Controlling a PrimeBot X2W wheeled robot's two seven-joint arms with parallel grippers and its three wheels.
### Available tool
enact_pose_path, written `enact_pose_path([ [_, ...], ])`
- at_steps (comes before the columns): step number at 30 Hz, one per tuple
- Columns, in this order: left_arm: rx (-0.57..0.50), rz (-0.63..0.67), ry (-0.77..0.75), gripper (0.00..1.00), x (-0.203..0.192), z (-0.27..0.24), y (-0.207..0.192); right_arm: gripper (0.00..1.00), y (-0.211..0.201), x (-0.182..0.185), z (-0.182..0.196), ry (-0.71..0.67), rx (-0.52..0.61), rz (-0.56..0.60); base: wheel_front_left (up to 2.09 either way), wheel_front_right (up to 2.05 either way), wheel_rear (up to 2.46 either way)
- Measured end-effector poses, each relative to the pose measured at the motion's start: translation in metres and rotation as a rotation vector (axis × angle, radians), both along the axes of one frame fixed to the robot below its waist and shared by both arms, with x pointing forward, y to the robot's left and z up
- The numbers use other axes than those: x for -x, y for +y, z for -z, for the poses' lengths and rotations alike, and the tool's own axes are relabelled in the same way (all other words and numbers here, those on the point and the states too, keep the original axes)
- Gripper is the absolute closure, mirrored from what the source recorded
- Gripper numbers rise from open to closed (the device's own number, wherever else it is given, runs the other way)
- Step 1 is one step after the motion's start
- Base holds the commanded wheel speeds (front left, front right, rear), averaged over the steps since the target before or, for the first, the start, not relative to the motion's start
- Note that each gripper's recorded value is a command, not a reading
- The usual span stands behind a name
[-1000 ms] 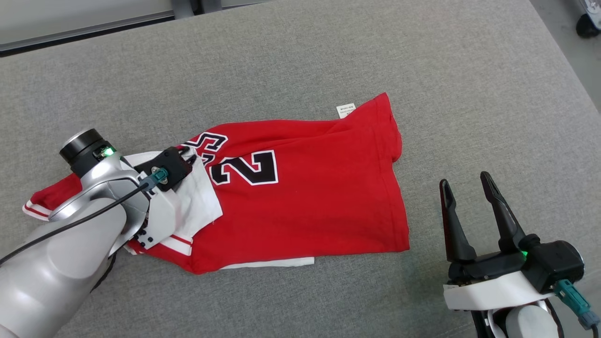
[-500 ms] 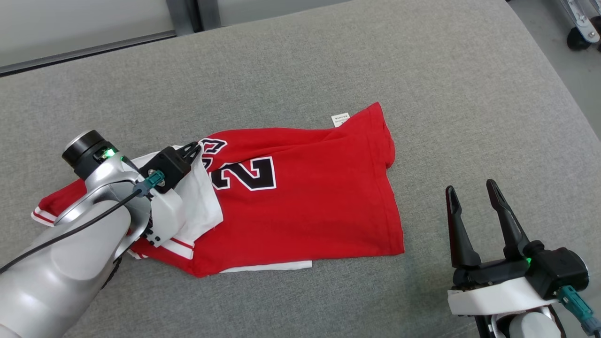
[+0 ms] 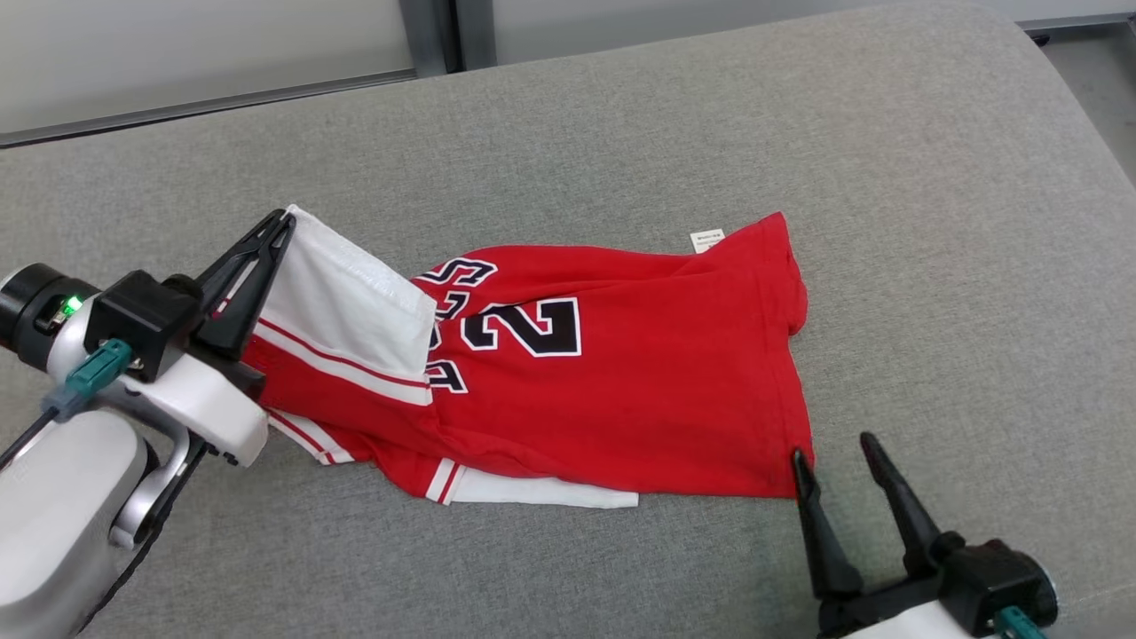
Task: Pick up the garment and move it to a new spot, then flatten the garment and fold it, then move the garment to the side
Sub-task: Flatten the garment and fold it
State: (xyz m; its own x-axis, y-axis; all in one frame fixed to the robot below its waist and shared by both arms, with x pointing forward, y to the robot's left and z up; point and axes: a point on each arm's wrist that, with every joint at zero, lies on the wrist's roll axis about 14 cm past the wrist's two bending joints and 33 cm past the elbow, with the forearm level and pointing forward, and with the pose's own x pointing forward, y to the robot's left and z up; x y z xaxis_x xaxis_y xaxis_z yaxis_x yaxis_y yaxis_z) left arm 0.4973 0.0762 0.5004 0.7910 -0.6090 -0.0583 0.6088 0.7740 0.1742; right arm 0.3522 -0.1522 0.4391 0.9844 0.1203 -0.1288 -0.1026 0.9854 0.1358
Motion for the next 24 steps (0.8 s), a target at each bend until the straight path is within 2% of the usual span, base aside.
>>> enact_pose_path([
  [7, 0.022, -0.035, -0.010, 1.00, 0.004, -0.004, 0.014, 0.00, 0.017, 0.016, 0.046, 0.154, 0.016, -0.065, 0.00, 0.00, 0.00],
  [13, 0.025, -0.033, -0.001, 1.00, 0.004, 0.001, 0.016, 0.00, 0.013, 0.011, 0.065, 0.200, 0.125, -0.107, 0.00, 0.00, 0.00],
  [14, 0.026, -0.033, -0.001, 1.00, 0.005, 0.000, 0.016, 0.05, 0.014, 0.011, 0.067, 0.207, 0.138, -0.116, 0.00, 0.00, 0.00],
  [18, 0.023, -0.041, -0.004, 1.00, 0.006, -0.001, 0.020, 0.06, 0.015, 0.014, 0.075, 0.230, 0.161, -0.133, 0.00, 0.00, 0.00],
  [19, 0.023, -0.043, -0.006, 1.00, 0.007, -0.002, 0.021, 0.13, 0.016, 0.014, 0.076, 0.231, 0.162, -0.139, 0.00, 0.00, 0.00],
  [20, 0.022, -0.046, -0.008, 1.00, 0.007, -0.003, 0.022, 0.28, 0.018, 0.015, 0.076, 0.233, 0.164, -0.143, 0.00, 0.00, 0.00],
  [21, 0.022, -0.047, -0.010, 1.00, 0.007, -0.004, 0.022, 0.58, 0.019, 0.016, 0.077, 0.237, 0.163, -0.146, 0.00, 0.00, 0.00],
  [22, 0.022, -0.049, -0.012, 1.00, 0.008, -0.005, 0.023, 0.82, 0.020, 0.017, 0.077, 0.238, 0.163, -0.151, 0.00, 0.00, 0.00],
  [23, 0.023, -0.052, -0.015, 1.00, 0.008, -0.007, 0.023, 1.00, 0.021, 0.018, 0.078, 0.240, 0.163, -0.155, 0.00, 0.00, 0.00],
  [24, 0.023, -0.054, -0.017, 1.00, 0.008, -0.008, 0.024, 1.00, 0.022, 0.019, 0.078, 0.240, 0.162, -0.160, 0.00, 0.00, 0.00],
])
